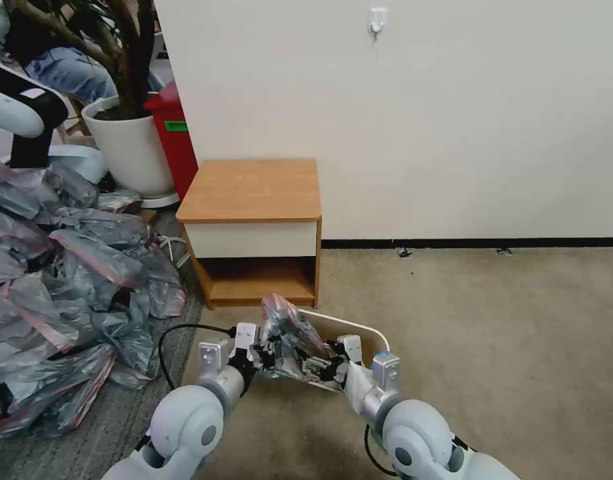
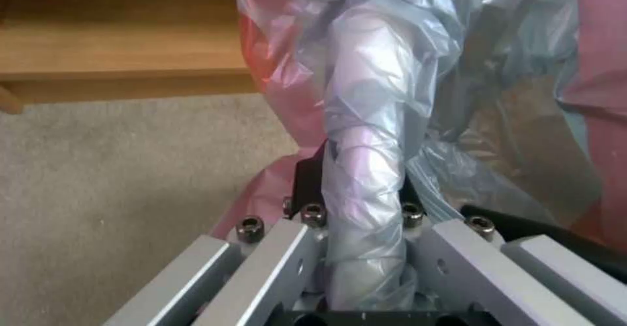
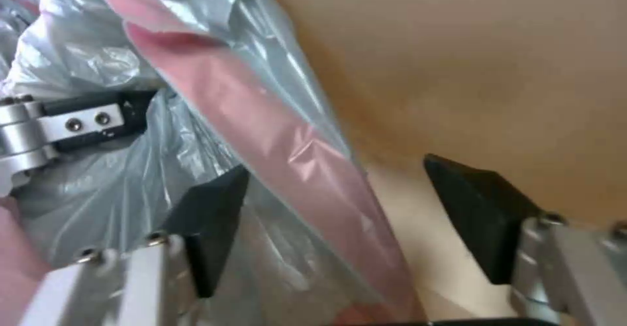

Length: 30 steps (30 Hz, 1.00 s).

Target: Pick up the garbage bag from the table and place it over the trash can.

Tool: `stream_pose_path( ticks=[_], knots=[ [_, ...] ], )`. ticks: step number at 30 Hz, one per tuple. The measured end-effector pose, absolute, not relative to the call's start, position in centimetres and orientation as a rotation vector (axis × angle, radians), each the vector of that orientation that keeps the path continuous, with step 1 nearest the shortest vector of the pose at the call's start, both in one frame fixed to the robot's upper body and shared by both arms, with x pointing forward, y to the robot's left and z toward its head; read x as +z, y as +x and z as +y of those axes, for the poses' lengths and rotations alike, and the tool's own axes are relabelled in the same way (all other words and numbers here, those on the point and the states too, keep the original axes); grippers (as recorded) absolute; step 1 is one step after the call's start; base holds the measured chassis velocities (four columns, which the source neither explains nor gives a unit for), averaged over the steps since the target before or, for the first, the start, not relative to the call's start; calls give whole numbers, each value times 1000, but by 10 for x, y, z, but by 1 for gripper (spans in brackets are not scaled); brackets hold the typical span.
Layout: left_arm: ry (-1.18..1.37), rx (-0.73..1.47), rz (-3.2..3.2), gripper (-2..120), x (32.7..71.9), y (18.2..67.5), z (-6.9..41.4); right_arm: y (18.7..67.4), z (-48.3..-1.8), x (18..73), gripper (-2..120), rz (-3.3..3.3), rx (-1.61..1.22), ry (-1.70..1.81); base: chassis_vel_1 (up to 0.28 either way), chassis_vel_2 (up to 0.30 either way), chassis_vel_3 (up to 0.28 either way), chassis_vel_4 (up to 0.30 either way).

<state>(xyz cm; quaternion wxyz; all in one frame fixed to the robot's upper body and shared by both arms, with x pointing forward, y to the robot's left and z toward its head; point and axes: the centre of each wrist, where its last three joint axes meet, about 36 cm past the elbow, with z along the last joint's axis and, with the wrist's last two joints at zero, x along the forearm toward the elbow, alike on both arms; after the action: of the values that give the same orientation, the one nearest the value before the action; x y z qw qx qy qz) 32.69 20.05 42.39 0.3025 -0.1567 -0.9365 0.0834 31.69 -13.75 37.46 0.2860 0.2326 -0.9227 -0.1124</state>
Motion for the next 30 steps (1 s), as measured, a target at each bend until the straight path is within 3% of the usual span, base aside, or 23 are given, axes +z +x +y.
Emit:
stream_pose_path(
  ticks=[7, 20, 30],
  knots=[
    [-416, 220, -2481, 3, 423, 327, 200, 316, -137, 375, 43, -2472, -317, 617, 0, 0, 0, 0],
    [-419, 216, -2470, 3, 420, 328, 199, 314, -138, 373, 0, -2487, -343, 611, 0, 0, 0, 0],
    [-418, 212, -2455, 3, 414, 329, 198, 314, -145, 375, 0, -2517, -356, 590, 0, 0, 0, 0]
  ],
)
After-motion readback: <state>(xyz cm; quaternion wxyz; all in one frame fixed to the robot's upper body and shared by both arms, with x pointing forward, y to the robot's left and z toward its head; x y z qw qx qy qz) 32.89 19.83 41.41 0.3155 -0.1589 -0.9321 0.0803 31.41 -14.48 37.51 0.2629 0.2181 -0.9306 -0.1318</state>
